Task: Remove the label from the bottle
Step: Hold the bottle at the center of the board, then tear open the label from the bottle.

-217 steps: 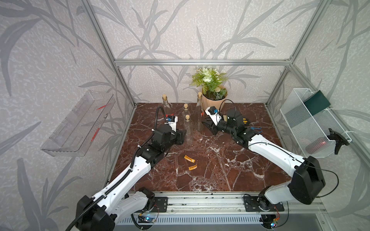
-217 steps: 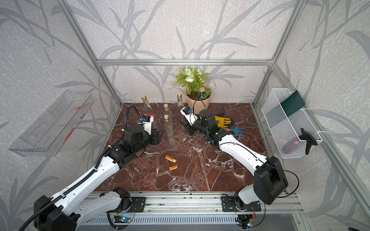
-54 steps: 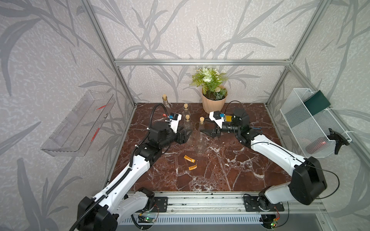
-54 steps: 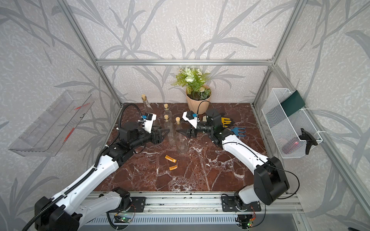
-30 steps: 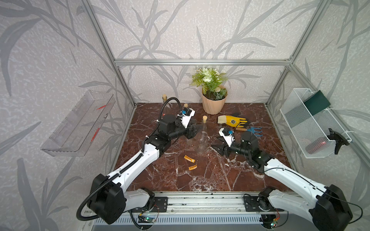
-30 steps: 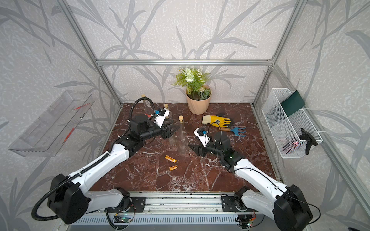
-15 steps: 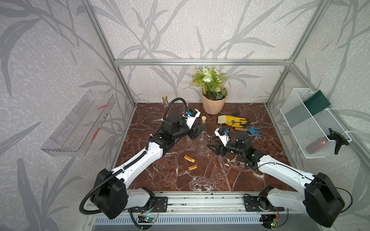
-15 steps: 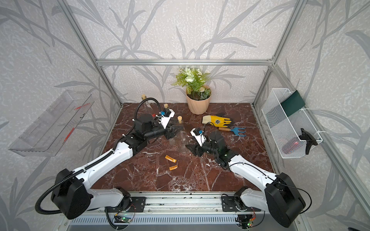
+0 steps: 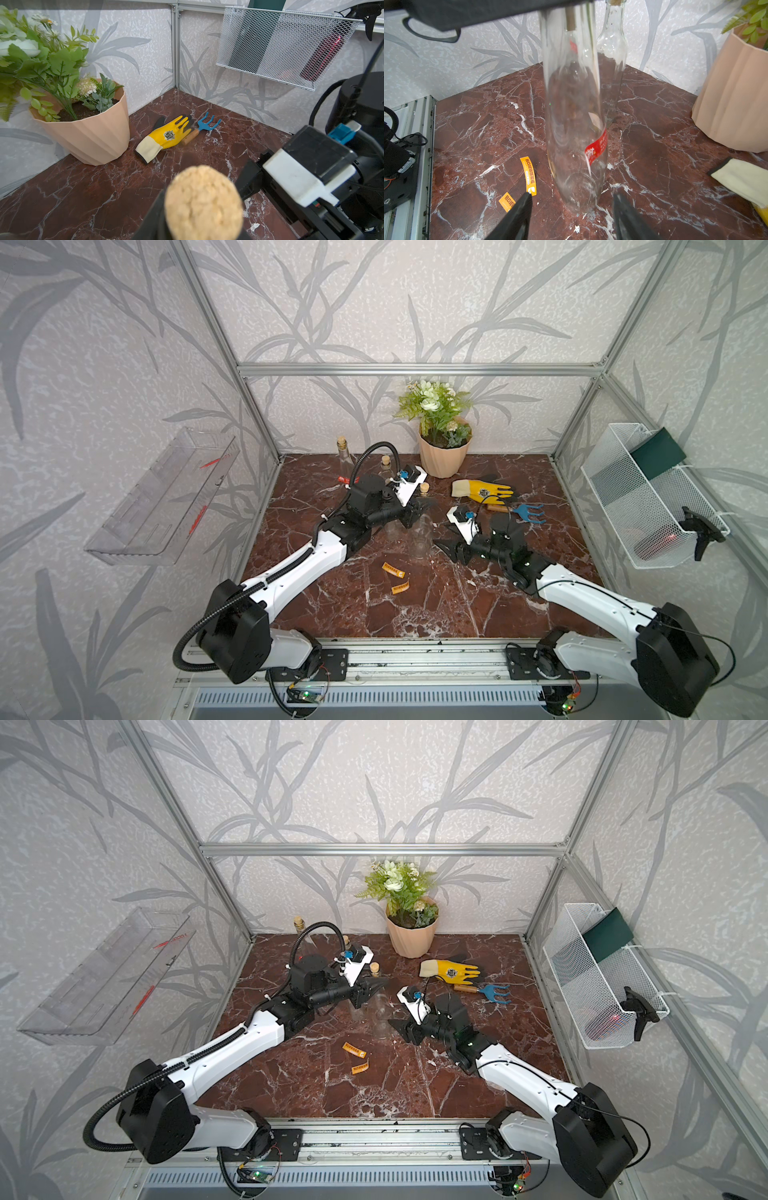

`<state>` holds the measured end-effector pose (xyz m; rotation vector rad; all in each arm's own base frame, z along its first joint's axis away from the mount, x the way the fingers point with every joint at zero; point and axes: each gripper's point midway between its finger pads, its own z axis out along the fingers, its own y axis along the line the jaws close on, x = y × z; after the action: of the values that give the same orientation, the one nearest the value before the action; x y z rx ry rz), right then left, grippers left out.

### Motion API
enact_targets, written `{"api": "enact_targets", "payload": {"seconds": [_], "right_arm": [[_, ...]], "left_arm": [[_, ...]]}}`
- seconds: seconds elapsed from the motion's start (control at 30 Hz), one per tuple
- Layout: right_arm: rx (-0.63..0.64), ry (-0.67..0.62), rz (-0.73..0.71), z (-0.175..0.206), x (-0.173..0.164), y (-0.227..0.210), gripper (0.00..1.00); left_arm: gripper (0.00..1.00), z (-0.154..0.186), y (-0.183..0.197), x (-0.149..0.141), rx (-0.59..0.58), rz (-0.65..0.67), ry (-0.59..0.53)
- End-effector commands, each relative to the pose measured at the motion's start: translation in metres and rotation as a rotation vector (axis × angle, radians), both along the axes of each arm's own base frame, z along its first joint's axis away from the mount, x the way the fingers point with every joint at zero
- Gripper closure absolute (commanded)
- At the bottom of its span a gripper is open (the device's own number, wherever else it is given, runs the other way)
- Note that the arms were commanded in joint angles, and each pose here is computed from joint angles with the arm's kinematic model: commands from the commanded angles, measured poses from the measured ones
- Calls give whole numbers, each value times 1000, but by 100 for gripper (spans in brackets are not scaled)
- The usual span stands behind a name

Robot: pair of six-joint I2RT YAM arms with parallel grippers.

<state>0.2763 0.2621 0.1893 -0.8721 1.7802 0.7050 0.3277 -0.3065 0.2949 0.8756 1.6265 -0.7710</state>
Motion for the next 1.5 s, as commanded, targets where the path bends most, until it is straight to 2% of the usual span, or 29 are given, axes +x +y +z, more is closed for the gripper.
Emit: {"api": "enact_targets", "payload": {"seconds": [0.0,0.3,0.43,0.53,1.47], "right_arm": [[-10,-38,-8,1,-1,-3,39],[-17,-172,18,7,4,0,52],[-3,-286,71,12,3,7,59],[0,-323,69,15,8,9,64],[16,-311,53,9,34,13,74]], "left_arm": [[70,21,-1,-3,-22,-3,-65],[86,16,3,-8,4,9,-65],[87,12,5,-9,20,10,-63],[88,9,5,-10,25,12,-58],[89,-11,4,-8,45,13,-24]]}}
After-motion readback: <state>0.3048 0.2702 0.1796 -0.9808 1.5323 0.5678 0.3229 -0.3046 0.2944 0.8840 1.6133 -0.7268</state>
